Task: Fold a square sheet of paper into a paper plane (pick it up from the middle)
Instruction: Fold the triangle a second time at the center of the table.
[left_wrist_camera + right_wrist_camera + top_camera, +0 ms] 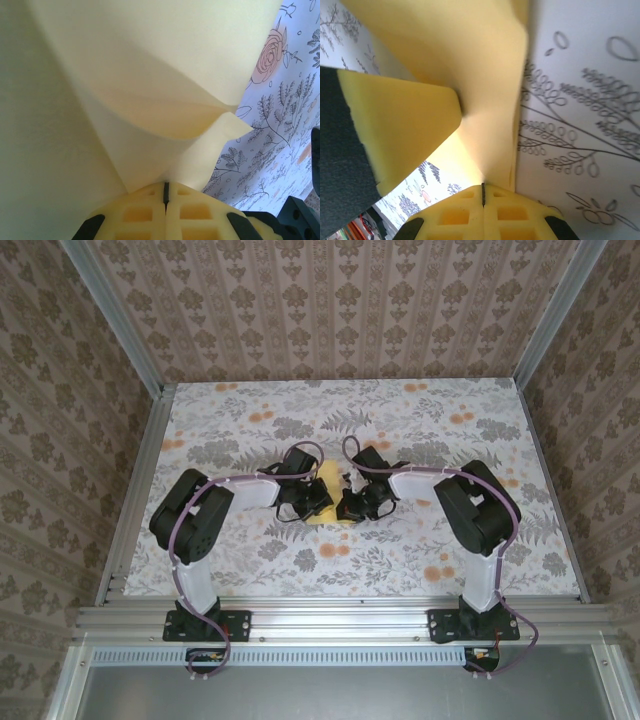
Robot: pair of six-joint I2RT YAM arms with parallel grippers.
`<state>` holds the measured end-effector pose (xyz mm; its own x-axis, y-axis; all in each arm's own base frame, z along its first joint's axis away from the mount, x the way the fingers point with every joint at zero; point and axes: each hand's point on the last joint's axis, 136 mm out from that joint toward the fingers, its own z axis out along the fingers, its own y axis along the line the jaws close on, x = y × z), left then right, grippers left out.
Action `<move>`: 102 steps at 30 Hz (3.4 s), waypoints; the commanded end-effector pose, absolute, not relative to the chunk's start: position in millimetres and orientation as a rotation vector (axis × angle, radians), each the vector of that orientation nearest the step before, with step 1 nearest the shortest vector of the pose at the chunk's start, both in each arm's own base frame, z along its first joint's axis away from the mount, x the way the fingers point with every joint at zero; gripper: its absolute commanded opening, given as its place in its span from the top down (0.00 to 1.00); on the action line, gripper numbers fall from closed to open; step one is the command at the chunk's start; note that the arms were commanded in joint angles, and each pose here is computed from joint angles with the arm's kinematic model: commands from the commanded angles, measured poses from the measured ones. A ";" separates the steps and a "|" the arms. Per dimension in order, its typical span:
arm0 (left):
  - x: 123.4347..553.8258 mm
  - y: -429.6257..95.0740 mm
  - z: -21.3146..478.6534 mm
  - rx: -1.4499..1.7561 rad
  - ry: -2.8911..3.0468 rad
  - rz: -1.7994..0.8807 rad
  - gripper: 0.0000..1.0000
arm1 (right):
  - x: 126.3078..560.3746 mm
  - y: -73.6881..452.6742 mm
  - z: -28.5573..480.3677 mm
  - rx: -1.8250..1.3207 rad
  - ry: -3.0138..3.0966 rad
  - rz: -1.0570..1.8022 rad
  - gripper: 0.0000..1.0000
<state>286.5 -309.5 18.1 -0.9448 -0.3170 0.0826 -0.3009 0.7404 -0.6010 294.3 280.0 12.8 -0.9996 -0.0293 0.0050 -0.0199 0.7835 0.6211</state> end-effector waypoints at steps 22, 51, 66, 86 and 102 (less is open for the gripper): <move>261.7 -274.5 -27.2 -0.636 3.051 -0.764 0.96 | 303.6 275.4 5.8 -0.084 -2.918 -1.012 0.95; 319.8 -221.6 -17.7 -0.661 2.931 -0.706 0.91 | 258.3 228.3 -37.3 -0.195 -2.874 -0.640 0.95; 352.8 -235.1 54.4 -0.441 2.730 -0.910 0.89 | 258.3 229.7 -36.1 -0.205 -2.871 -0.641 0.96; 317.1 -291.8 18.5 -0.297 2.856 -0.883 0.91 | 258.7 229.9 -34.5 -0.219 -2.866 -0.636 0.96; 326.1 -232.5 -3.6 -0.440 2.863 -0.701 0.90 | 249.1 219.3 -43.3 -0.244 -2.847 -0.544 0.97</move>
